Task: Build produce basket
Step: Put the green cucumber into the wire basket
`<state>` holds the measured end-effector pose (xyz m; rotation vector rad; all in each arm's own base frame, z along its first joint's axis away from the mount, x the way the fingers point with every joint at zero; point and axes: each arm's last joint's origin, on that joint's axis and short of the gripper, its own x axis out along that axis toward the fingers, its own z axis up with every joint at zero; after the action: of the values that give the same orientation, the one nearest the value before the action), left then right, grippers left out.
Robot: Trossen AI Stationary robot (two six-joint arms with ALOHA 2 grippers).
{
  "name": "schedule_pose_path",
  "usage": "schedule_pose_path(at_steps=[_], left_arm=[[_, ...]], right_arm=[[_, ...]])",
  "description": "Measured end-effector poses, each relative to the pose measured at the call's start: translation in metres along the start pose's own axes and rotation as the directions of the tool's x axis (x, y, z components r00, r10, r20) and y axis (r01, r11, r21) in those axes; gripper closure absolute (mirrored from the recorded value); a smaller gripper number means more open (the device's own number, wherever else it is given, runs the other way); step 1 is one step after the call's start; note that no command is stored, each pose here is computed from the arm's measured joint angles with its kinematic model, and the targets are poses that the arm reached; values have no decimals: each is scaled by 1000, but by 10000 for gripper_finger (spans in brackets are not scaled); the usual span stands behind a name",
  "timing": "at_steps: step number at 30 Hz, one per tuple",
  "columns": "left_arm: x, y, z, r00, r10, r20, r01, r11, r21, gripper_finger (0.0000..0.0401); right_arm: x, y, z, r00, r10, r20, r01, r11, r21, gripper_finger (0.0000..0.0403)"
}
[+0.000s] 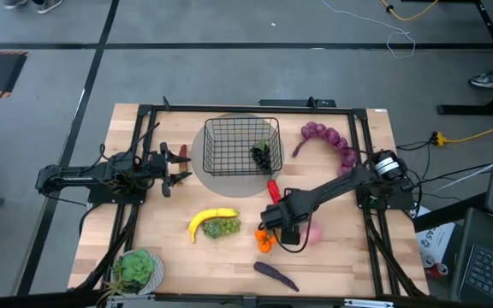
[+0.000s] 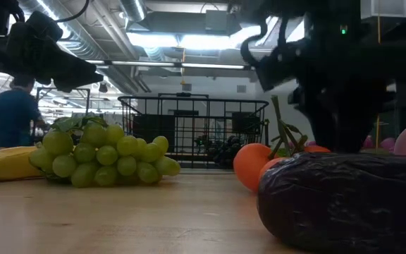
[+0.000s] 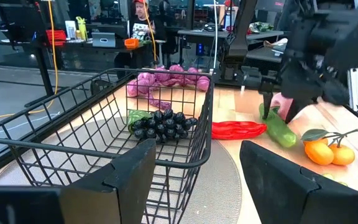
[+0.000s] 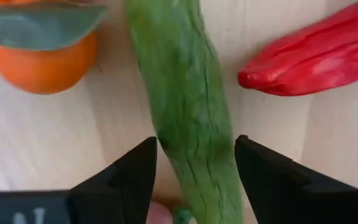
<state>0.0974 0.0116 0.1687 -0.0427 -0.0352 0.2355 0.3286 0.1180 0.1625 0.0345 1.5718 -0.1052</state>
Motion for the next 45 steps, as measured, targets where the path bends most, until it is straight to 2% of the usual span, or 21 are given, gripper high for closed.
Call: schedule_pose_path(at_steps=[5, 12, 15, 21, 25, 32, 38, 45], left_arm=[[0, 0, 0, 1000, 0, 0, 0, 1000, 0, 171], [0, 0, 0, 1000, 0, 0, 0, 1000, 0, 171], [0, 0, 0, 1000, 0, 0, 0, 1000, 0, 171], [0, 0, 0, 1000, 0, 0, 0, 1000, 0, 171], [0, 0, 0, 1000, 0, 0, 0, 1000, 0, 171], [0, 0, 0, 1000, 0, 0, 0, 1000, 0, 171], [0, 0, 0, 1000, 0, -1, 0, 1000, 0, 171], [0, 0, 0, 1000, 0, -1, 0, 1000, 0, 171]], right_arm=[[14, 3, 4, 1000, -7, -19, 7, 1000, 2, 187], [16, 5, 5, 999, 25, -24, -24, 998, 55, 190], [16, 6, 5, 997, 64, -37, -61, 996, 62, 215], [16, 7, 6, 997, 72, -28, -70, 996, 52, 299], [13, 7, 5, 997, 73, -27, -73, 997, 9, 304], [-29, 5, 9, 998, -28, -60, 27, 999, -30, 304], [-64, 11, 23, 999, -2, 46, 9, 989, -148, 304], [-107, 12, 40, 977, 25, 212, 48, 942, -332, 304]])
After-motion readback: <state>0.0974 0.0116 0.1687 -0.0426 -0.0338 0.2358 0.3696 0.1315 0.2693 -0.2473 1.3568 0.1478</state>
